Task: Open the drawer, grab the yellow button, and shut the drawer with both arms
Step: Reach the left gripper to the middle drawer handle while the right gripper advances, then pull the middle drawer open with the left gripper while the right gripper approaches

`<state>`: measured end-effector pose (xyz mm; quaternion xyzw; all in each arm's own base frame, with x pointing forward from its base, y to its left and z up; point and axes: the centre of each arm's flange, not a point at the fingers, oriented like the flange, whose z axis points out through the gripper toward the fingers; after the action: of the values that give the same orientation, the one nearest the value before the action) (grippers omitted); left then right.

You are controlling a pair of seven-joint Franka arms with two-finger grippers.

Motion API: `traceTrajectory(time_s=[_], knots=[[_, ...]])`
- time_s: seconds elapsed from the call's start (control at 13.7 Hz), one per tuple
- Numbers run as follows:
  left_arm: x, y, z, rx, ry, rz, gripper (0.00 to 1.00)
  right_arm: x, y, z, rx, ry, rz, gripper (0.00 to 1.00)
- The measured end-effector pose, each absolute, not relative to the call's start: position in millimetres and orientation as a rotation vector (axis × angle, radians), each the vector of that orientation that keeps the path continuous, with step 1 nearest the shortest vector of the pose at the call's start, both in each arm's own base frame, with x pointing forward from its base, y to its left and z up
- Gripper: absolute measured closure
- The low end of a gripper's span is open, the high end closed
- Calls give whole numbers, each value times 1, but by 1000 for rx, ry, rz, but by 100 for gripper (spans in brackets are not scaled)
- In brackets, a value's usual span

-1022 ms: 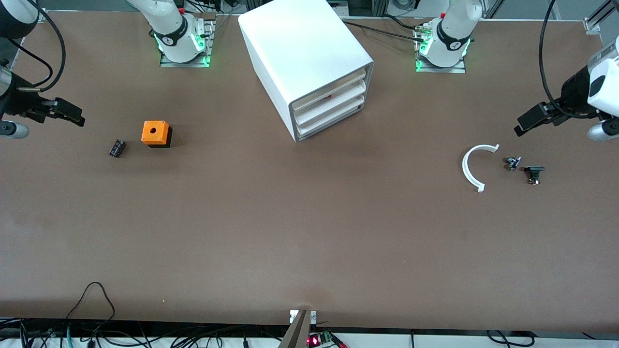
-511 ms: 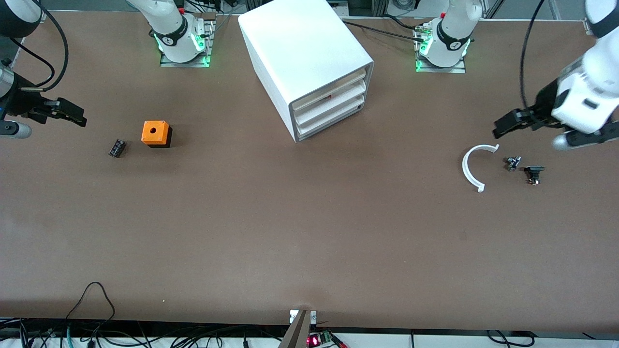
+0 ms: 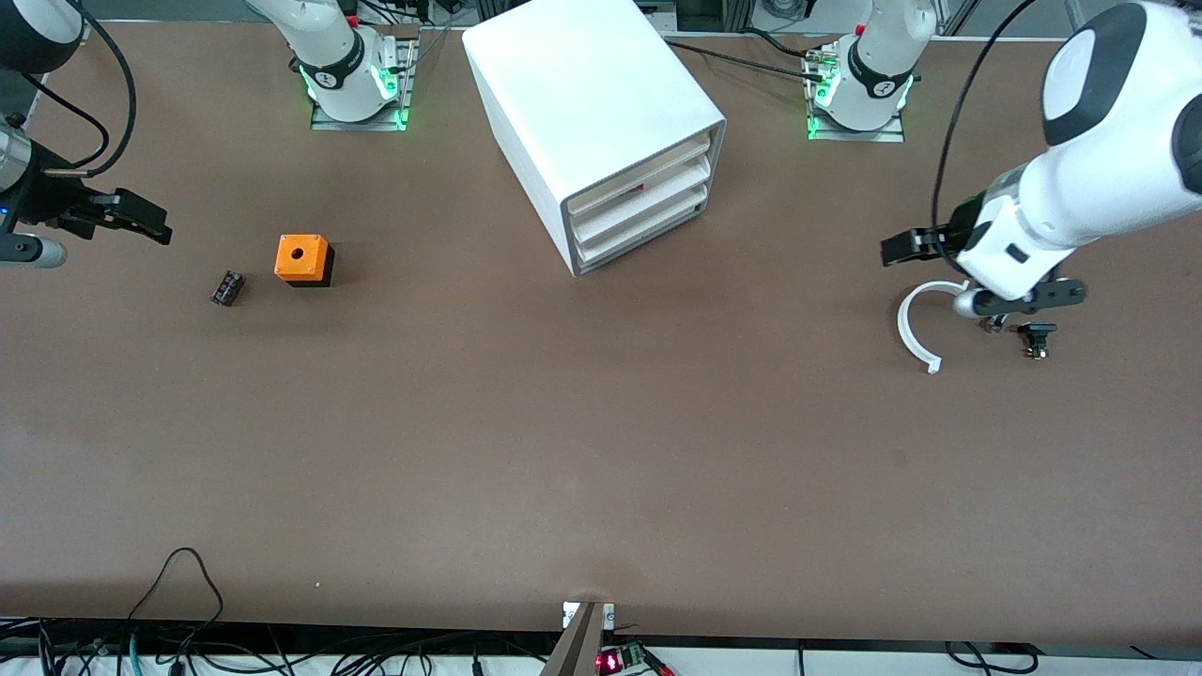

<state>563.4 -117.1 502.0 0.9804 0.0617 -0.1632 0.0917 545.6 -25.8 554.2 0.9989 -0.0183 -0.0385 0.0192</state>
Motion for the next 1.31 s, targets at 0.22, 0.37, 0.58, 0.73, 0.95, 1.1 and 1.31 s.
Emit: traceTrajectory(time_s=[0.22,0.37,0.58,0.73,0.95,1.1,1.31], knots=[[554,-130,457,2643,-52,-699,0,547,-11,551,3100,-15,-128,0],[540,-144,412,2442,-150,-790,0,547,-7,550,3100,-4,-137,0],[512,-176,349,2188,-192,-856,0,543,11,547,3097,44,-195,0],[491,-206,319,2136,-201,-845,0,540,32,546,3092,105,-209,0],[454,-252,291,2090,-169,-857,0,539,57,546,3085,176,-207,0],[435,-268,281,2080,-173,-887,0,539,67,542,3081,224,-217,0],[421,-277,276,2059,-169,-916,0,546,102,528,3065,330,-237,0]])
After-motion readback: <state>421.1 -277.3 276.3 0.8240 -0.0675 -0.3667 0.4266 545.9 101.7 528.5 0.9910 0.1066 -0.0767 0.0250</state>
